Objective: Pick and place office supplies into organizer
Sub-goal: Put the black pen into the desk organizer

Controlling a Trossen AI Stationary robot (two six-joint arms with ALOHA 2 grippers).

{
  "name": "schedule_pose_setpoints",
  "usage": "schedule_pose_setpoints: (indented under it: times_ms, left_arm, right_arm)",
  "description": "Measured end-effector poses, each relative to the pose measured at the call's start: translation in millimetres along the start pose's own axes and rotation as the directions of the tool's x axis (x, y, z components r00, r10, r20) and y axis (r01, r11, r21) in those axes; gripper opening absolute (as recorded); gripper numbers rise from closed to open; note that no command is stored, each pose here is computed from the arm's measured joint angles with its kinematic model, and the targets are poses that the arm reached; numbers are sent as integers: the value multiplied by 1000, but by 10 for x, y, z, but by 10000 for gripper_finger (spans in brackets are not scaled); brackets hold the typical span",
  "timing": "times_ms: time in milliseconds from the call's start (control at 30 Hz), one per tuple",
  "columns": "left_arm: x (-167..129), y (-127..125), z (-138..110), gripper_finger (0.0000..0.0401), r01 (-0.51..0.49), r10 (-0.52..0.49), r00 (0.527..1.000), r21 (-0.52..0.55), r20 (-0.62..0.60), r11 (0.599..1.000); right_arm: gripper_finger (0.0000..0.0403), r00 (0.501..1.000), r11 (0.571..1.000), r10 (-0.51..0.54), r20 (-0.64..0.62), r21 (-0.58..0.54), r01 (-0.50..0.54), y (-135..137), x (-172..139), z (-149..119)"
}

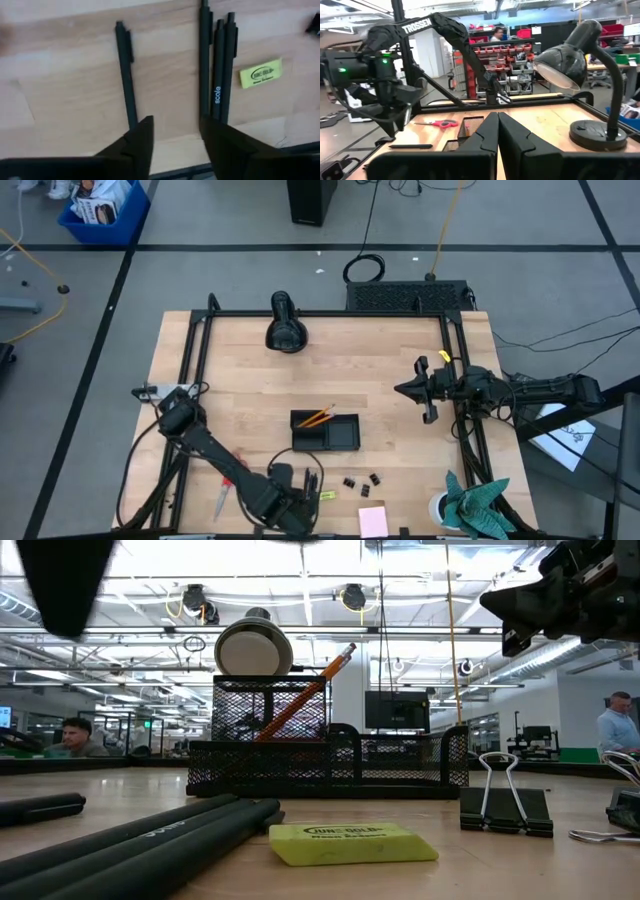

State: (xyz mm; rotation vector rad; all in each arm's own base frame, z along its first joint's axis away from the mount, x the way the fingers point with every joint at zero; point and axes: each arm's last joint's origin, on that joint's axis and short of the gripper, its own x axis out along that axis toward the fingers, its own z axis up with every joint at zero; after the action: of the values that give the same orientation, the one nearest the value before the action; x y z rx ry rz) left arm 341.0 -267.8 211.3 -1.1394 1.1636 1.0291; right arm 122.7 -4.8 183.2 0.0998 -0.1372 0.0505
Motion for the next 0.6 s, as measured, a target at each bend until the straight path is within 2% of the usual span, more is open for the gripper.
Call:
schedule_pose_setpoints:
  times_ms: [100, 200, 367, 600]
  left_arm:
    - [44, -11, 57, 205, -12, 12, 1000, 14, 7, 1000]
    - [101, -4, 91, 218, -44, 45, 999, 14, -17, 999]
    - [307, 50, 144, 213, -99, 102, 994, 66, -50, 993]
    - [624, 91, 199, 198, -57, 66, 994, 112, -84, 992]
  right_arm:
    - [0, 1000, 1000, 2, 0, 0, -2, 1, 0, 0]
    - [0, 1000, 1000, 2, 0, 0, -2, 1, 0, 0]
    - [0, 1000, 1000, 2, 0, 0, -2, 1, 0, 0]
    - [0, 1000, 1000, 3, 0, 0, -3, 1, 0, 0]
